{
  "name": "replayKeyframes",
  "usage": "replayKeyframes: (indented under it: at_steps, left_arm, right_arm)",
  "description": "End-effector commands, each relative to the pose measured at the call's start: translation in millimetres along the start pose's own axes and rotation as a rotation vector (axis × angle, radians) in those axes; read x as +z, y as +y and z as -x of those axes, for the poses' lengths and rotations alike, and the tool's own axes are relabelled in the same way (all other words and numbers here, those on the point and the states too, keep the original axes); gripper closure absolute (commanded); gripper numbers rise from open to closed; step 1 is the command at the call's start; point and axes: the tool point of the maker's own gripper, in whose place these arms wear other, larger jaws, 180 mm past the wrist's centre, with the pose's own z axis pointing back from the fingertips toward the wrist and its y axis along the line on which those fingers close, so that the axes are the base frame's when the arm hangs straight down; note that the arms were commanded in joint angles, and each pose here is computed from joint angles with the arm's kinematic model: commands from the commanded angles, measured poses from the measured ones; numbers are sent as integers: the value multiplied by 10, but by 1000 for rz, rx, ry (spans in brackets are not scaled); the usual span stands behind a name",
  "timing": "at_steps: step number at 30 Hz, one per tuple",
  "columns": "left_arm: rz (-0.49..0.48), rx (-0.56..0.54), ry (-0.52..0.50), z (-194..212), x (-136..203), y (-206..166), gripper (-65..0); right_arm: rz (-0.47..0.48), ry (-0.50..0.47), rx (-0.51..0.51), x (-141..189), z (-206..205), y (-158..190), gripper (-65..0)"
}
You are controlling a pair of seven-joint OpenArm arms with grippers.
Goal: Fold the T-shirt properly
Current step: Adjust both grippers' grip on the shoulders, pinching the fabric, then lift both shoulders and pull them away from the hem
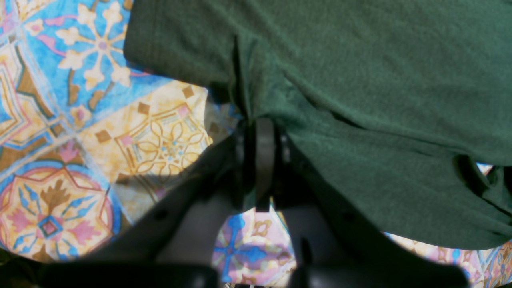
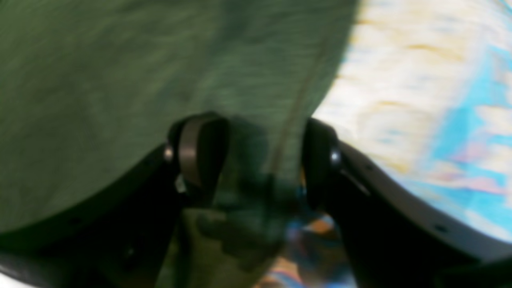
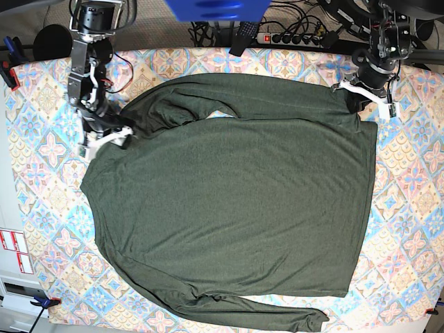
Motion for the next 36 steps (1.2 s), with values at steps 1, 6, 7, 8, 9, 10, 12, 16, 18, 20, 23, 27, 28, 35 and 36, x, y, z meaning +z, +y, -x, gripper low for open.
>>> replayKeyframes:
  at_steps: [1,6,7,8,9,10,12,16,18,20,23,27,28,35,36]
  left_arm:
    - [8,-10,-33,-101,17,-9,0]
    - [8,-10,-33,-101,17,-9,0]
    - [8,-10,-33,-101,17,-9,0]
    - [8,-10,-33,-101,17,-9,0]
    - [8,-10,-33,-101,17,-9,0]
    - [8,-10,-33,-101,17,-9,0]
    - [8,-10,-33,-101,17,-9,0]
    - [8,-10,-33,-101,17,-9,0]
    - [8,-10,-33,-101,17,-9,0]
    - [8,-10,-33,-101,17,-9,0]
    - [8,-10,-36,-115,17,-9,0]
    - [12,-11,-53,-183,1,-28,0]
    - [11,-11,-55,-192,0,-26,0]
    - [21,-21,-88,-337,-27,-63,0]
    - [21,-21,-91,-350,-31,-67,0]
  right_arm:
    - [-28,31,0,-1,50,90,-325]
    - [-34,34,3,-3,56,113,-325]
    - [-34,34,4,-4,58,117,-324]
    - [-34,34,4,-4,58,117,-316]
    - [-34,36,4,-5,63,115,-299]
    - [-34,34,4,-5,60,115,-279]
    - [-29,31,-2,-4,47,93,-211]
    - [-27,24,-3,-5,14,82,-129]
    - [-19,19,-12,3,-5,40,-106]
    - [-2,7,-31,19,-41,-44,-69]
    - [26,-11,-60,50,-96,-181,-4]
    - [31,-21,-65,75,-135,-206,-3]
    - [31,-21,-65,75,-135,-206,-3]
    - [-59,-55,11,113,-250,-15,-3]
    - [-66,-65,18,127,-284,6,-3]
